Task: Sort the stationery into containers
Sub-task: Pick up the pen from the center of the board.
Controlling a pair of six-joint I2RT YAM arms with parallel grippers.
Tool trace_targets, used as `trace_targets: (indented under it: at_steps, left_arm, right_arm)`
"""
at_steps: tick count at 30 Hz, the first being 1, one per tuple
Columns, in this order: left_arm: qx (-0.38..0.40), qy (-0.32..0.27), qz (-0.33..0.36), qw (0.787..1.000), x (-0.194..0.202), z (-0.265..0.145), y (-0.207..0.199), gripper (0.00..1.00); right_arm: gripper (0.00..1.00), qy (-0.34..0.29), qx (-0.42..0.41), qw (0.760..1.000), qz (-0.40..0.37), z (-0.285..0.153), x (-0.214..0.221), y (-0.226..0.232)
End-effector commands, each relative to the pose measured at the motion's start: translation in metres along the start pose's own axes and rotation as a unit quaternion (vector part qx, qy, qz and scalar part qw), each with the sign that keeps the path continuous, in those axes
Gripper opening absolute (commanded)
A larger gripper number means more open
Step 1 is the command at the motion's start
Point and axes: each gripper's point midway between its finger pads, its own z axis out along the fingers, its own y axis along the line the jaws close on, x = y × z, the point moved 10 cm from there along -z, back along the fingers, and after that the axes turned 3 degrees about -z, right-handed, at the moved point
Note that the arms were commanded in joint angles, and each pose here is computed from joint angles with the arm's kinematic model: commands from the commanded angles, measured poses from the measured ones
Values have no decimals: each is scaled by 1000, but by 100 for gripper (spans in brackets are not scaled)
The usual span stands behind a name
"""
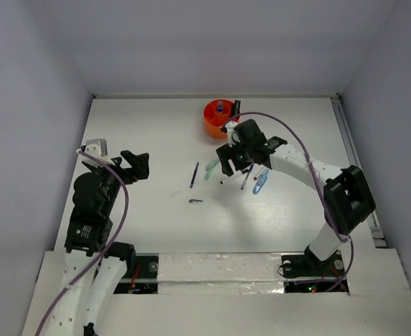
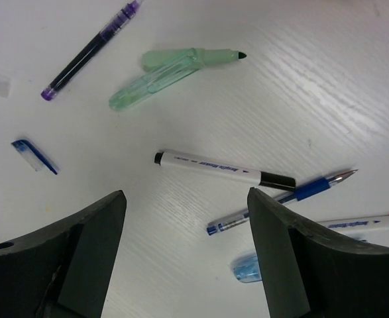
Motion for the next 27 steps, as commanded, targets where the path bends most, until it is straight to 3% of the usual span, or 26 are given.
trace_targets:
  at_steps: [1, 6, 10, 27]
  left_arm:
    - [19, -40, 4, 999, -18, -5, -9, 99]
    - [19, -39, 4, 999, -18, -5, -8, 99]
    - [19, -38, 4, 999, -17, -5, -8, 99]
    - [21, -37, 2, 999, -17, -4, -9, 99]
  right_arm:
    - [79, 19, -20, 996, 81, 11, 16, 11]
    - [81, 39, -9, 992, 121, 24, 27, 4]
    - [91, 37, 0, 988, 149, 27, 29, -2]
    - [92, 33, 28, 979, 200, 59, 28, -26]
